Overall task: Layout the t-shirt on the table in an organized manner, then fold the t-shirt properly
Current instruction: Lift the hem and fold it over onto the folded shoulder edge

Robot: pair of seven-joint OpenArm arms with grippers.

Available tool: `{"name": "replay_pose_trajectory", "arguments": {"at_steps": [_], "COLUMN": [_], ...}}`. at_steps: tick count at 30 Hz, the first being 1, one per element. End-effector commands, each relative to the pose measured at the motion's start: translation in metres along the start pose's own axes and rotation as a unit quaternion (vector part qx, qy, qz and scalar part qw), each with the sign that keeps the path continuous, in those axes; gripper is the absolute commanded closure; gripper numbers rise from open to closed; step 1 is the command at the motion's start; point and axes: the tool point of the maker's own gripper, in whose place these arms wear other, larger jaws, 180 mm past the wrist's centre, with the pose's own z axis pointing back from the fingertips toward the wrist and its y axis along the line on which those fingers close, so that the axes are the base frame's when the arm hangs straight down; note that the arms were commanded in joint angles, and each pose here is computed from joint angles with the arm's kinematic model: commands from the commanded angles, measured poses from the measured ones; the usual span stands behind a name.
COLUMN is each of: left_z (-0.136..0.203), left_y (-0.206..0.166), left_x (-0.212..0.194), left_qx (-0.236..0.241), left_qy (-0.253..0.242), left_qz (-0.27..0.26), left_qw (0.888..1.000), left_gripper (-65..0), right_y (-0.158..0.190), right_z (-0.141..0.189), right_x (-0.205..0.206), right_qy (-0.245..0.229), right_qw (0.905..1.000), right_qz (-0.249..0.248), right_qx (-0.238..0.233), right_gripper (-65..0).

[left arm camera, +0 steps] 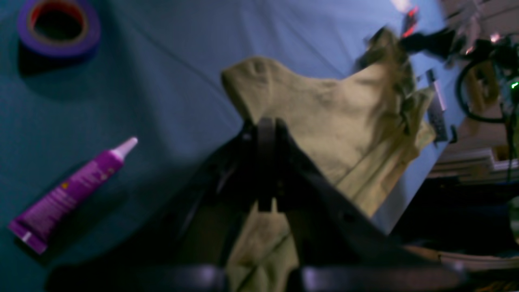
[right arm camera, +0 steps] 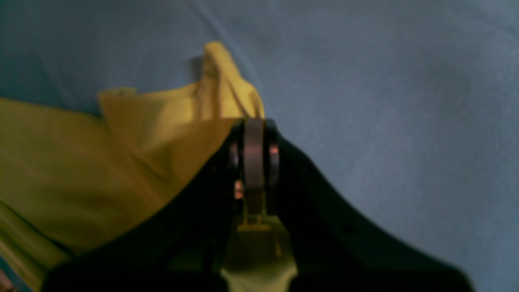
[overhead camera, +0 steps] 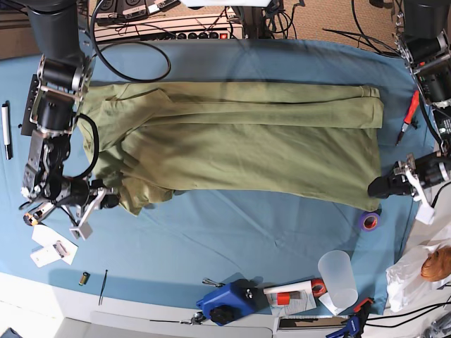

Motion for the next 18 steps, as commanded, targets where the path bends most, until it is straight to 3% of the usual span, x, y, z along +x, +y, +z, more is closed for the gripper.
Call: {"name": "replay_pose_trajectory", "arguments": {"at_steps": [1, 9, 13, 18], "left_z": [0.010, 0.015, 0.018, 0.033], "left_y": [0.000, -0.001, -0.004, 0.006], "left_x": [0.012, -0.032, -0.050, -0.064], "left_qx": [0.003, -0.020, -0.033, -0.015], "left_qy": [-0.017, -0.009, -0.009, -0.022], "left_qz": [-0.011, 0.040, 0.063, 0.086], "left_qw": [1.000, 0.999, 0.997, 0.996], "left_gripper": [0.0, 0.0, 0.0, 0.0], "right_y": [-0.003, 0.015, 0.013, -0.001], "right_z": [0.013, 0.047, 0.075, 0.100], "right_x": [0.017, -0.008, -0.018, -0.040], "right_qy": [-0.024, -0.064, -0.098, -0.109], "right_qw": [0.9995, 0.9955, 0.9918, 0.9890], "right_qz": [0.018, 0.055, 0.054, 0.034], "right_qx": [-0.009, -0.042, -0.062, -0.094], "right_gripper": [0.0, 0.0, 0.0, 0.0]}}
